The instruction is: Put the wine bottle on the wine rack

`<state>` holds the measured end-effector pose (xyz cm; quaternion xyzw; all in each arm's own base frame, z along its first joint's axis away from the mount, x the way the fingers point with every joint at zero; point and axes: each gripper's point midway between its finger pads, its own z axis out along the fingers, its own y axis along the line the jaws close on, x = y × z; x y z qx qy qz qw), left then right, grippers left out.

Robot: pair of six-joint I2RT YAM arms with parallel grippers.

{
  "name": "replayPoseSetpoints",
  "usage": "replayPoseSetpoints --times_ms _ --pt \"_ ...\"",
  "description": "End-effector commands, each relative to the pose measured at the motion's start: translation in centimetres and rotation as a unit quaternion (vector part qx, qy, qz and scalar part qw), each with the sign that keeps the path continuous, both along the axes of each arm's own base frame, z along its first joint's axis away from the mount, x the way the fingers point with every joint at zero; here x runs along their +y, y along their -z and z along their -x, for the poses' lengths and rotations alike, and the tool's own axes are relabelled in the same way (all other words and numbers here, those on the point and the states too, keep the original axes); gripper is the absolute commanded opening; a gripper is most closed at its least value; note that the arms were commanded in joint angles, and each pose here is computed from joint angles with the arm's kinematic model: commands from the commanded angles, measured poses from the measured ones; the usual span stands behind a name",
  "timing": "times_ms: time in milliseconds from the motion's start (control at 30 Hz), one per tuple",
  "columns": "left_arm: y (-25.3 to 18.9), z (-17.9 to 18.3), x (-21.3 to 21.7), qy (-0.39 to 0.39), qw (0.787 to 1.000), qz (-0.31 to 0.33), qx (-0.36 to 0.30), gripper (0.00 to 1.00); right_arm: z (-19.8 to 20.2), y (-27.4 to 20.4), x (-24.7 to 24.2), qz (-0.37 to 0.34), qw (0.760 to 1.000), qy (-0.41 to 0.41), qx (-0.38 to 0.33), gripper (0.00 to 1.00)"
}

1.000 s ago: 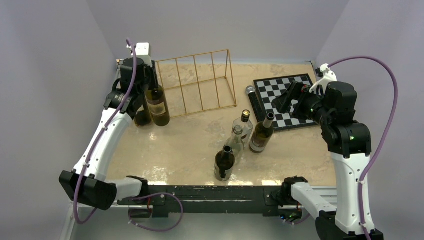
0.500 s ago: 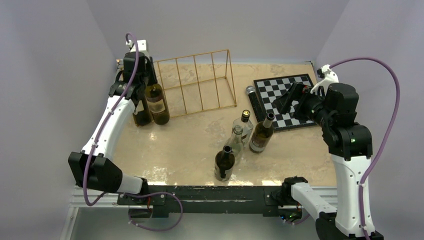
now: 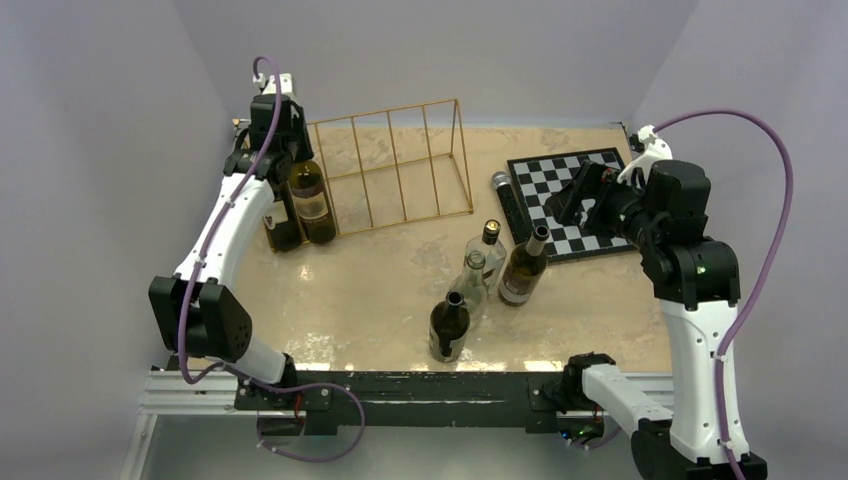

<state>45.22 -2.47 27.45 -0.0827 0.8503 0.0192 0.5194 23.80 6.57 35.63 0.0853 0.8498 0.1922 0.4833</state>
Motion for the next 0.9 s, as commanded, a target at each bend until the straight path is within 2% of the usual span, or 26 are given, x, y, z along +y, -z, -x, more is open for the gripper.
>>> replayPoseSetpoints --times_ms 0,433,600,867 --pt "-4.9 -1.7 0.6 -0.015 0.997 0.02 -0.077 0.0 -0.4 -1.5 -0.4 0.009 1.0 0.006 -0.029 0.98" --pt "-1.5 -2.8 1.5 -0.027 0.999 0.019 -0.027 0.0 -0.3 -0.8 -1.0 0.02 0.999 0.018 -0.023 0.98" --pt "-0.3 -3.0 1.6 -0.028 0.999 0.018 -0.015 0.12 -0.2 -0.6 -1.1 0.022 0.999 0.021 -0.023 0.98" --pt "1.8 -3.6 2.2 -0.044 0.999 0.008 0.008 0.24 0.2 -0.3 -1.5 0.027 0.999 0.029 -0.019 0.98"
